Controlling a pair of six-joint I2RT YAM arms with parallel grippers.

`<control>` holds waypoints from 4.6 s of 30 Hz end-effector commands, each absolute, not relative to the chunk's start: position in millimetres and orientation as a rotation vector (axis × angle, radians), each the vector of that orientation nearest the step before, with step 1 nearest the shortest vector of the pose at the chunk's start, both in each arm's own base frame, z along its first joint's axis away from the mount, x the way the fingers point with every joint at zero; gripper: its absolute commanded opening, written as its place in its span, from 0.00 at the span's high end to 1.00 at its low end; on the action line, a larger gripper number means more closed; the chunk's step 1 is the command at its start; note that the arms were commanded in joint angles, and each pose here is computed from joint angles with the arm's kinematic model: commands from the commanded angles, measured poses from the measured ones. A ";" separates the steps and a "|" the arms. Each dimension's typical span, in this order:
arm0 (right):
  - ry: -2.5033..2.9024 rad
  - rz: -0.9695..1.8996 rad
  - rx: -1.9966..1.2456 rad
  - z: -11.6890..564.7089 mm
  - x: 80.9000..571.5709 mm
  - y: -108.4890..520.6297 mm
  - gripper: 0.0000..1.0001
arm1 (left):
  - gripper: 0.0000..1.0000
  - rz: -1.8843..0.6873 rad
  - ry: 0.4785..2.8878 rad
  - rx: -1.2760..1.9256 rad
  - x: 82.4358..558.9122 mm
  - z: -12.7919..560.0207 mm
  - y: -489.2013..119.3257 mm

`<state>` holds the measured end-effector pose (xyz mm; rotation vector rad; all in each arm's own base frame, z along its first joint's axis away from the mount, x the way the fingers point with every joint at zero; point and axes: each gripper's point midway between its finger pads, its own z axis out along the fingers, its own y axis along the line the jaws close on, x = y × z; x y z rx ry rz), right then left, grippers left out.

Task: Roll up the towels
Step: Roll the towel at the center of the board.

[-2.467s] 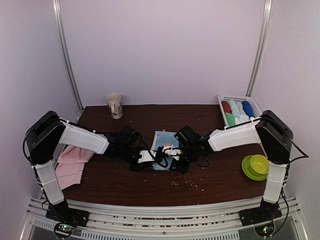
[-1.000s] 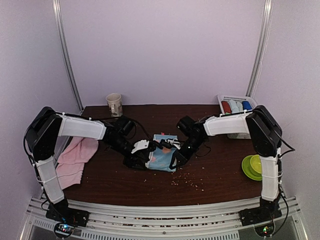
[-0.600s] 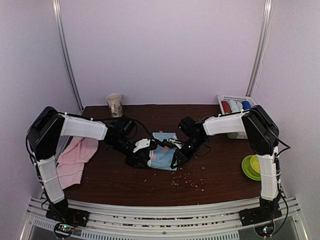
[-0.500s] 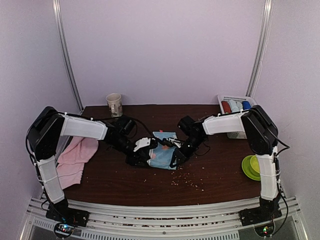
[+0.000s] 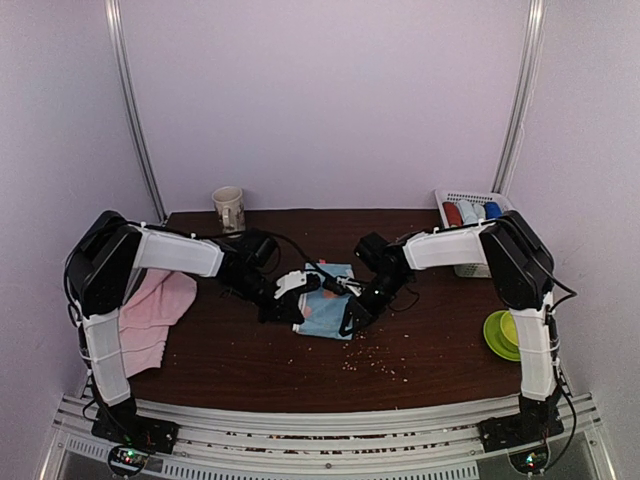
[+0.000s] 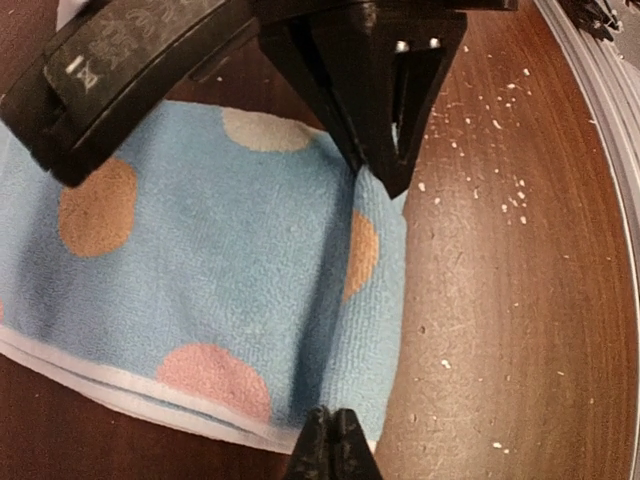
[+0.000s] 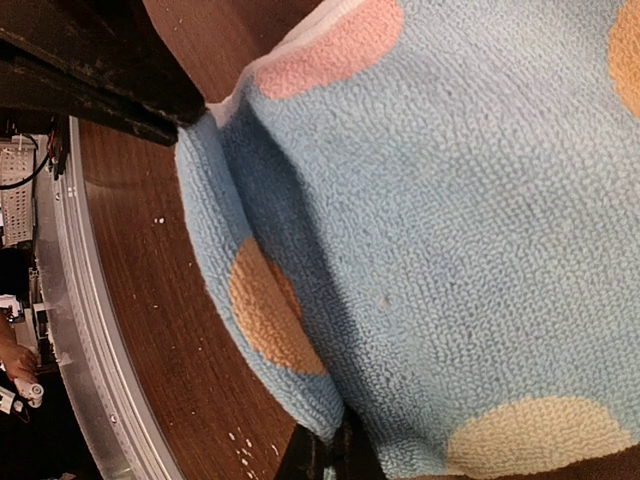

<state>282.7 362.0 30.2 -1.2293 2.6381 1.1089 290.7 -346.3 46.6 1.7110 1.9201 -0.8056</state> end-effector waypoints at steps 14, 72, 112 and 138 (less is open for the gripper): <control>2.640 0.933 -1.094 38.0 318.2 352.0 0.74 | 1.00 -0.600 2.117 1.651 314.8 6.4 -328.9; 1.284 -0.850 -1.792 19.0 301.0 343.8 0.55 | 1.00 -0.772 2.418 1.644 309.6 -46.7 -304.3; 1.620 -0.456 -1.831 16.6 300.6 372.7 1.00 | 0.18 -0.583 2.125 1.612 335.9 49.8 -285.6; 2.155 0.502 -2.003 10.1 265.5 397.8 1.00 | 0.23 -0.066 1.145 1.823 271.1 89.6 -279.5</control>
